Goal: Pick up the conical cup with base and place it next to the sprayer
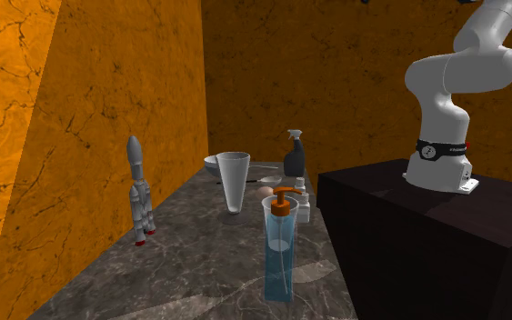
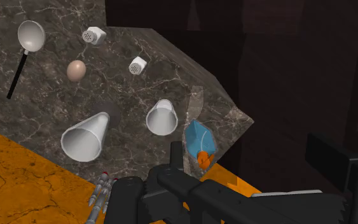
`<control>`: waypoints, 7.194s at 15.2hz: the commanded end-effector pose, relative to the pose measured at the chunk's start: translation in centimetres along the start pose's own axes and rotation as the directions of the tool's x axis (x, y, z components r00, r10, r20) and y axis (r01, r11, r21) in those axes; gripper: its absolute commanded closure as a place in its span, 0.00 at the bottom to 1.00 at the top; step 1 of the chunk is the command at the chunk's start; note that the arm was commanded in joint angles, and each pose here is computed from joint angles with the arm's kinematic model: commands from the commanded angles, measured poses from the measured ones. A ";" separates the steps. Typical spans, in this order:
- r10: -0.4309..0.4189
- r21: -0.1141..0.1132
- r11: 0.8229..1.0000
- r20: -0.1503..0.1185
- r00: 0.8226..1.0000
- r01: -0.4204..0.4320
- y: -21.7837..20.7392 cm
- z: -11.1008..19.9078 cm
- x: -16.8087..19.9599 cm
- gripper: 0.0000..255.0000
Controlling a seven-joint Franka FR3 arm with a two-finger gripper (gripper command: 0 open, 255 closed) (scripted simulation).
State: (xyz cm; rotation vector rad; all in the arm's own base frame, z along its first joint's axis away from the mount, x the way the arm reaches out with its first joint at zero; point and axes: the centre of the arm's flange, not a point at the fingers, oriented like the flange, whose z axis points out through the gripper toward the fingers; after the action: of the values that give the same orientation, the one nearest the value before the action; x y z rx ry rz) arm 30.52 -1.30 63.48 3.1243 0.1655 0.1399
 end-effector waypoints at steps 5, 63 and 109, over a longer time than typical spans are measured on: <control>0.005 -0.009 1.000 0.000 1.000 -0.005 2.5 4.1 1.9 0.00; 0.047 -0.081 0.996 -0.003 0.999 -0.047 25.7 41.8 17.1 1.00; 0.047 -0.081 0.996 -0.003 0.999 -0.047 26.0 18.2 19.2 1.00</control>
State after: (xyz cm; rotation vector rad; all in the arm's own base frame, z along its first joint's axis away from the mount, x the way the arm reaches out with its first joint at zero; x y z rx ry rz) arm 53.87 -25.19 46.90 3.0491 0.0844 0.1444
